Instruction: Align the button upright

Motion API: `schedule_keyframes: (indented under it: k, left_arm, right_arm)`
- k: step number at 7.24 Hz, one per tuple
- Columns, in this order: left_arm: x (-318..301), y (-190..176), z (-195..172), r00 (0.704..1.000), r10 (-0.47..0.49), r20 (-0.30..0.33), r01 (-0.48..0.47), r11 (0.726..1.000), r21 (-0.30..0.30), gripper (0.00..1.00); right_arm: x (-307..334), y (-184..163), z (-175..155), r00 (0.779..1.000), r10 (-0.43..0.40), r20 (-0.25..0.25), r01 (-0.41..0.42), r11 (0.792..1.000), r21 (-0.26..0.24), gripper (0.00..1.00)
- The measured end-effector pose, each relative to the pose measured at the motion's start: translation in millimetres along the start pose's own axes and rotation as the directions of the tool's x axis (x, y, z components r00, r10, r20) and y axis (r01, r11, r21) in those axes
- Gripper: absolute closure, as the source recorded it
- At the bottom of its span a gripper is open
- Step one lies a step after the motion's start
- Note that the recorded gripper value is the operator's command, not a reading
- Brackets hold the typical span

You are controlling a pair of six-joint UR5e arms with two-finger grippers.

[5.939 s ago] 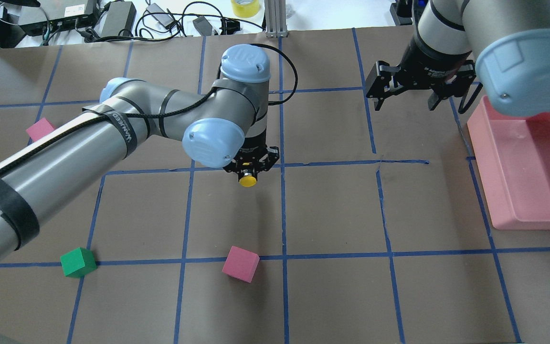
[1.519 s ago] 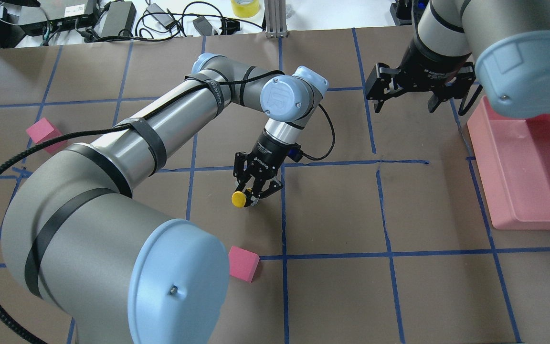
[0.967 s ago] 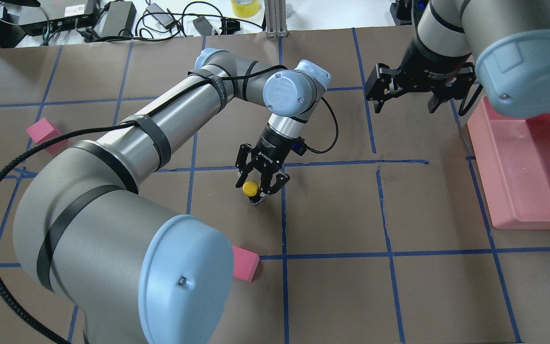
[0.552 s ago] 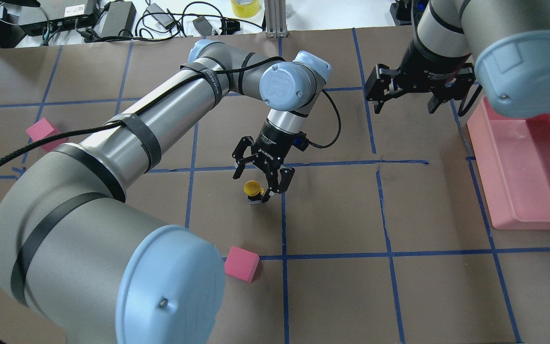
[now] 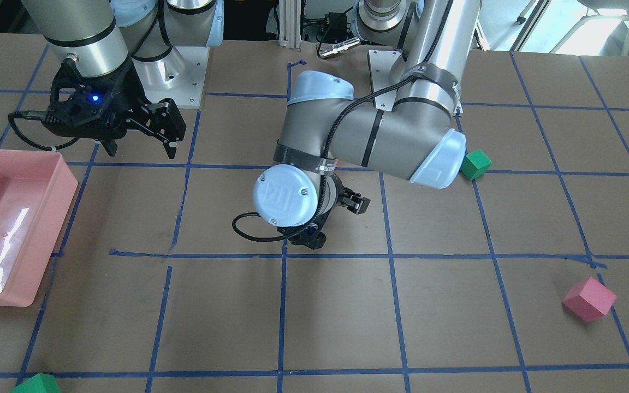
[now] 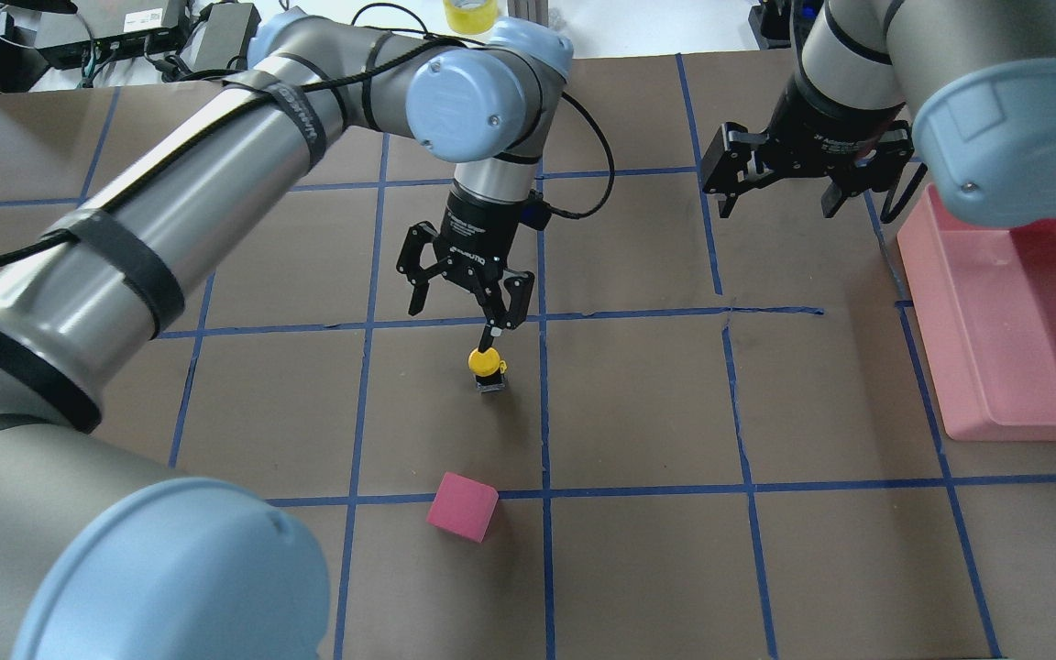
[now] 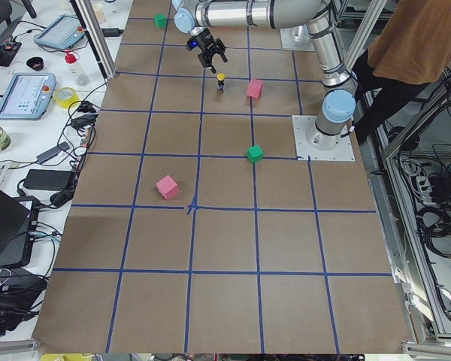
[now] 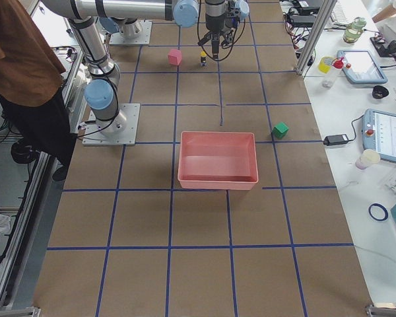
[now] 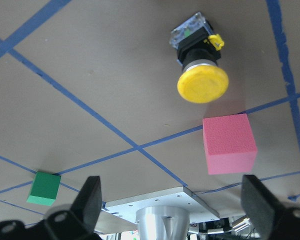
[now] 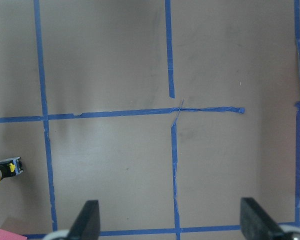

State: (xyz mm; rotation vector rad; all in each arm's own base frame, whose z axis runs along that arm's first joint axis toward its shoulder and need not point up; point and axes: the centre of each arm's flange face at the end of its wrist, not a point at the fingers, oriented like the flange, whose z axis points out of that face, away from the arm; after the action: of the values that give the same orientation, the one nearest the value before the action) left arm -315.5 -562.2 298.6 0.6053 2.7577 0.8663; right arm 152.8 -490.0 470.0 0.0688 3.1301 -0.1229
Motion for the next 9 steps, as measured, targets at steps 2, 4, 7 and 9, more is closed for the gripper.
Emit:
schedule_keyframes:
  k: [2, 4, 7, 9]
  left_arm:
    - [-52.0, 35.0, -44.6, 0.969, -0.234, -0.082, 0.244, 0.957, 0.157, 0.0]
    - [-118.3, 65.8, -80.5, 0.902, -0.39, -0.183, 0.43, 0.848, 0.31, 0.0]
    - [-182.3, 123.7, -115.4, 0.859, -0.437, -0.269, 0.512, 0.716, 0.474, 0.0]
    - [-185.9, 170.1, -130.4, 0.88, -0.396, -0.262, 0.473, 0.685, 0.554, 0.0]
  right_arm:
    - [0.0, 0.0, -0.1, 1.0, 0.0, 0.0, 0.0, 1.0, 0.0, 0.0]
    - [0.1, 0.0, 0.0, 1.0, 0.0, -0.001, 0.0, 1.0, 0.0, 0.0]
    - [0.2, 0.0, 0.0, 1.0, 0.0, -0.002, 0.0, 1.0, 0.0, 0.0]
    - [0.6, 0.4, -0.8, 1.0, -0.001, -0.006, 0.001, 1.0, 0.002, 0.0]
